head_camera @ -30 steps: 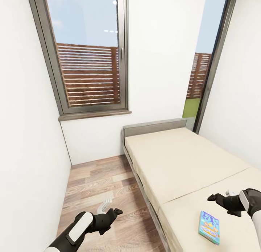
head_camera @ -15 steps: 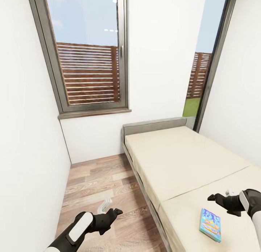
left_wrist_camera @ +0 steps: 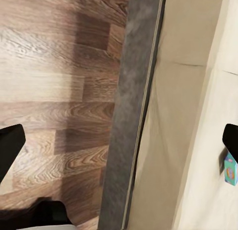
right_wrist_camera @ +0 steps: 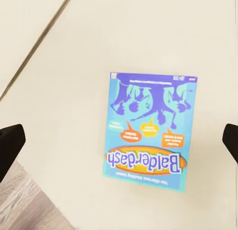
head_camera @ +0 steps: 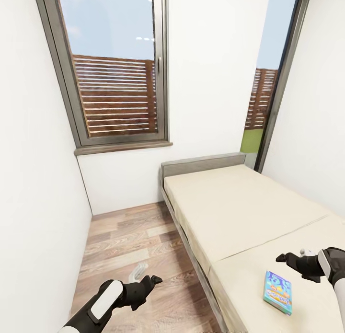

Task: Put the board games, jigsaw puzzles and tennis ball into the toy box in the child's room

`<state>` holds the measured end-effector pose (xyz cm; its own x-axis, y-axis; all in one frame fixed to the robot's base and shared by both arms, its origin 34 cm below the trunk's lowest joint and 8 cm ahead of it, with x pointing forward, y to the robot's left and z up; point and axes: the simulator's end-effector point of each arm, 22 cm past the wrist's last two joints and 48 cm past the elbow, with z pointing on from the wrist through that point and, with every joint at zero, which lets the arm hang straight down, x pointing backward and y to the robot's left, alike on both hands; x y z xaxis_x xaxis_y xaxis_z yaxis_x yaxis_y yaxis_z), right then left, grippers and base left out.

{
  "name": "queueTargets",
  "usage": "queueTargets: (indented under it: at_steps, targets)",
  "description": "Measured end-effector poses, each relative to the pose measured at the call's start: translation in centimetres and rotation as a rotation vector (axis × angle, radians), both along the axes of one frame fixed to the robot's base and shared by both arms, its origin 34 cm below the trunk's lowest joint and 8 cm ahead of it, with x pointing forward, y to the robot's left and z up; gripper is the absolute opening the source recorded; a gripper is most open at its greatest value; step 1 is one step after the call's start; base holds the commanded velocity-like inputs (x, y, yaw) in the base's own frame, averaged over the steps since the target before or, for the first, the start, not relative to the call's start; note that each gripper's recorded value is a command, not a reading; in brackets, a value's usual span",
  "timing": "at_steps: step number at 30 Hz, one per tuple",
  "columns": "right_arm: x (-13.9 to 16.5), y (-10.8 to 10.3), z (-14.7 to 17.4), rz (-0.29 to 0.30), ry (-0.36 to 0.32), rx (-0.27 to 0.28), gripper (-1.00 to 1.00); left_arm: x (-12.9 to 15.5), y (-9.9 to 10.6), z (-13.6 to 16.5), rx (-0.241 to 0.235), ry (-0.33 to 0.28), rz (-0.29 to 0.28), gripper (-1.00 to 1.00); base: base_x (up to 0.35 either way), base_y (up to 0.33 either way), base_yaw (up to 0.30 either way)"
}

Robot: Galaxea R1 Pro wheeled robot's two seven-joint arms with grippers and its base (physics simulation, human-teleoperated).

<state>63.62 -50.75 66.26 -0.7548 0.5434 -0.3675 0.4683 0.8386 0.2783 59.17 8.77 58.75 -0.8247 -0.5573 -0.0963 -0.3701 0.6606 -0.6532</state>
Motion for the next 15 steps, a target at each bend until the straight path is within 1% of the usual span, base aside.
queueTargets:
  at_steps: [5, 10, 13, 15]
  targets:
    - [-0.1, 0.1, -1.0, 0.002, 0.001, 0.000, 1.00, -0.1, 0.0, -0.9, 0.001, 0.000, 0.000, 1.00, 0.000, 0.000, -0.241]
    - [-0.2, -0.1, -1.9, -0.001, 0.001, 0.000, 1.00, -0.2, 0.0, -1.9, 0.001, 0.000, 0.000, 1.00, 0.000, 0.000, -0.197]
    - [-0.2, -0.5, -2.0, -0.007, -0.002, -0.003, 1.00, -0.3, 0.1, -2.5, 0.000, 0.001, 0.002, 1.00, 0.000, 0.000, -0.108]
    - [0.5, 0.0, -1.9, 0.004, -0.016, 0.015, 1.00, -0.1, 0.2, -2.7, -0.015, -0.003, 0.012, 1.00, 0.000, 0.000, -0.047]
